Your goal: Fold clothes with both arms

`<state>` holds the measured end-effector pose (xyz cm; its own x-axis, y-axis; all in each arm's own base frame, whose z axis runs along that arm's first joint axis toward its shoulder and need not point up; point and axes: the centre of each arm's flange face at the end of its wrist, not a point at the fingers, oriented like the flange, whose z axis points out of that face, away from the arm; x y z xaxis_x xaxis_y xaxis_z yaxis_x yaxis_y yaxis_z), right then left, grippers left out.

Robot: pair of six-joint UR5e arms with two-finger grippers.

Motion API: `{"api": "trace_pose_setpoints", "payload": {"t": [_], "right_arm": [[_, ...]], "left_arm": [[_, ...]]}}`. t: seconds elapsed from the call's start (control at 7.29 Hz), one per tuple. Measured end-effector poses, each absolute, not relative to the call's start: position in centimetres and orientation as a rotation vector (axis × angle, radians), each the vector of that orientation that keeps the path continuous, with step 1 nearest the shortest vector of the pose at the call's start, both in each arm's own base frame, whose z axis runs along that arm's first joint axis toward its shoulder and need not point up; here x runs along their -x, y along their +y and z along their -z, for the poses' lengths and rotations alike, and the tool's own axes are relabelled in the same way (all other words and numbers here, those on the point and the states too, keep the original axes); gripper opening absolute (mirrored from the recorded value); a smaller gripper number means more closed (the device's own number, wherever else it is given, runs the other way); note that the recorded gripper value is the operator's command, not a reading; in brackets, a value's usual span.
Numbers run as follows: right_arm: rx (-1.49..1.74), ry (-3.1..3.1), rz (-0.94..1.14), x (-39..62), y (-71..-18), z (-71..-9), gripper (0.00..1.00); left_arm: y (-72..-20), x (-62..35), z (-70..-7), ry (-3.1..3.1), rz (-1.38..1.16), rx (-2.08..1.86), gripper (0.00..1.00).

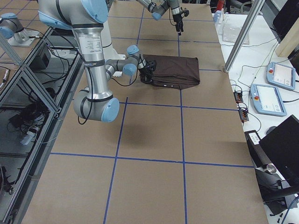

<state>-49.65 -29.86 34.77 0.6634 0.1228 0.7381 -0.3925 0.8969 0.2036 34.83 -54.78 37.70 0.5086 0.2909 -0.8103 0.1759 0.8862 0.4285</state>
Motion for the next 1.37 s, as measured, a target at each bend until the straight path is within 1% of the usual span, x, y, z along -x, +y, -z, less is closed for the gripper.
{"api": "trace_pose_setpoints", "payload": {"t": [0.14, 0.41, 0.69, 0.82, 0.96, 1.1, 1.23, 1.37], "right_arm": [[-0.362, -0.796, -0.286, 49.1, -28.8, -35.2, 0.99], [-0.374, -0.811, -0.268, 49.0, -27.8, -34.4, 1.0], [-0.373, -0.809, -0.19, 48.6, -26.7, -31.8, 1.0], [-0.368, -0.789, -0.14, 49.8, -25.7, -30.0, 0.82], [-0.363, -0.763, -0.102, 51.7, -24.5, -28.6, 0.61], [-0.365, -0.744, -0.071, 53.3, -23.9, -27.9, 0.58], [-0.38, -0.73, -0.013, 54.4, -23.6, -27.4, 0.52], [-0.409, -0.712, 0.067, 54.7, -23.6, -27.2, 0.49]], "left_arm": [[-53.3, -35.5, -37.4, 1.067, -0.064, -0.477, 1.0], [-50.8, -35.1, -38.0, 1.078, -0.06, -0.457, 1.0], [-48.8, -35.3, -38.0, 1.088, -0.049, -0.441, 1.0], [-48.0, -36.0, -37.7, 1.097, -0.034, -0.43, 1.0], [-47.1, -36.7, -37.3, 1.11, -0.02, -0.415, 1.0], [-46.5, -37.3, -36.9, 1.121, -0.009, -0.403, 1.0], [-46.1, -37.6, -36.6, 1.124, 0.0, -0.4, 1.0], [-46.0, -37.7, -36.6, 1.122, 0.006, -0.4, 1.0]]}}
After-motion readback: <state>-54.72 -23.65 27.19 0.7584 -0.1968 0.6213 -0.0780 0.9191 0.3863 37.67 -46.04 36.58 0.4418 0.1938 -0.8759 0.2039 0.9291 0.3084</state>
